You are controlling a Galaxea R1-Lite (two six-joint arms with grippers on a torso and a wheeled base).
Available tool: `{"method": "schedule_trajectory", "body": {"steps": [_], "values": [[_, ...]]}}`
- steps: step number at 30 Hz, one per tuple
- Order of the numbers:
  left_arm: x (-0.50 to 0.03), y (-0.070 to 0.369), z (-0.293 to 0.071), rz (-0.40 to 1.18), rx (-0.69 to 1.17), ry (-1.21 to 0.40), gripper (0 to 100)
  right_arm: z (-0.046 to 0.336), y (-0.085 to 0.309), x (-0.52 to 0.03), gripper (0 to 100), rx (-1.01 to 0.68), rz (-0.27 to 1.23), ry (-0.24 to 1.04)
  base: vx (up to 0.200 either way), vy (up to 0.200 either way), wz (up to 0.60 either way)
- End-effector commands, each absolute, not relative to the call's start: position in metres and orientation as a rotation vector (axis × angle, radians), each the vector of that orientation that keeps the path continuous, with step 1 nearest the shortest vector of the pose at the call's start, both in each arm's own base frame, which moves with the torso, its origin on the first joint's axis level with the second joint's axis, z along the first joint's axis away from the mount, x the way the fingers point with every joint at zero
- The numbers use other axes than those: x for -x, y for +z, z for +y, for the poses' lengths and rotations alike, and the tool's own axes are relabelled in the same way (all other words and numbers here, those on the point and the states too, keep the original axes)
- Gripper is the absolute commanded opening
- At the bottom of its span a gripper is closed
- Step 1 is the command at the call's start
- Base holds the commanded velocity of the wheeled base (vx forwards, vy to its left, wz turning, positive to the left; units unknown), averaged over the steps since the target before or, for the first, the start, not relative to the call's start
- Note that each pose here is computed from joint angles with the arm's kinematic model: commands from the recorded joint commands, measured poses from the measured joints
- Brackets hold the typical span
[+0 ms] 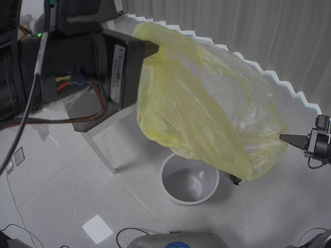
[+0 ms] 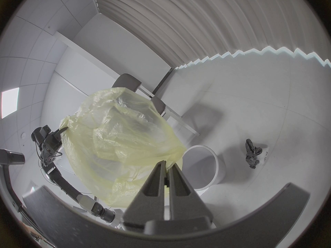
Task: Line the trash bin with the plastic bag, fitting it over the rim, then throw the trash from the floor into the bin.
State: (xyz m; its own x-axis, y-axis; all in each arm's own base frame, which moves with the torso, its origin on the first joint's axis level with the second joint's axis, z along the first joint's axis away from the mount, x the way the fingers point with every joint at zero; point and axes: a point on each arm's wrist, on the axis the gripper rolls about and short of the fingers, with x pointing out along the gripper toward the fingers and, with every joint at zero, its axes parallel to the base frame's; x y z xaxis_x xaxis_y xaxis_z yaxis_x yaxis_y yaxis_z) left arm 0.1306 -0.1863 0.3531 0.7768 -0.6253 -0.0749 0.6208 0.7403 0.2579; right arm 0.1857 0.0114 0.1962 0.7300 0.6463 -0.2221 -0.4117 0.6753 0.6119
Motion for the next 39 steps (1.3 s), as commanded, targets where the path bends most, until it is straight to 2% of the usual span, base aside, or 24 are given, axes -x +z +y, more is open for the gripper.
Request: {"method": "schedule_trajectory", "body": {"steps": [1, 8, 15, 18, 23, 30, 39], "values": [[-0.132, 0.341, -0.178, 0.052, -0.239, -0.668, 0, 0.012, 0.197, -0.185, 0, -0.549, 0.437, 0.608, 0.0, 0.0, 0.0], [-0.138, 0.313, -0.169, 0.138, -0.203, -0.681, 0, 0.011, 0.203, -0.177, 0, -0.48, 0.38, 0.572, 0.0, 0.0, 0.0], [-0.143, 0.287, -0.175, 0.179, -0.167, -0.681, 0, 0.009, 0.208, -0.162, 0, -0.276, 0.3, 0.435, 0.0, 0.0, 0.0], [-0.144, 0.272, -0.176, 0.19, -0.145, -0.682, 0, 0.015, 0.206, -0.154, 0, -0.236, 0.289, 0.419, 0.0, 0.0, 0.0], [-0.151, 0.256, -0.181, 0.171, -0.078, -0.671, 0, 0.02, 0.189, -0.144, 0, -0.185, 0.331, 0.397, 0.0, 0.0, 0.0], [-0.169, 0.221, -0.189, 0.182, -0.076, -0.633, 0, 0.021, 0.182, -0.152, 0, -0.045, 0.348, 0.345, 0.0, 0.0, 0.0], [-0.177, 0.181, -0.192, 0.189, -0.036, -0.61, 0, 0.039, 0.174, -0.161, 0, 0.057, 0.39, 0.359, 0.0, 0.0, 0.0]]}}
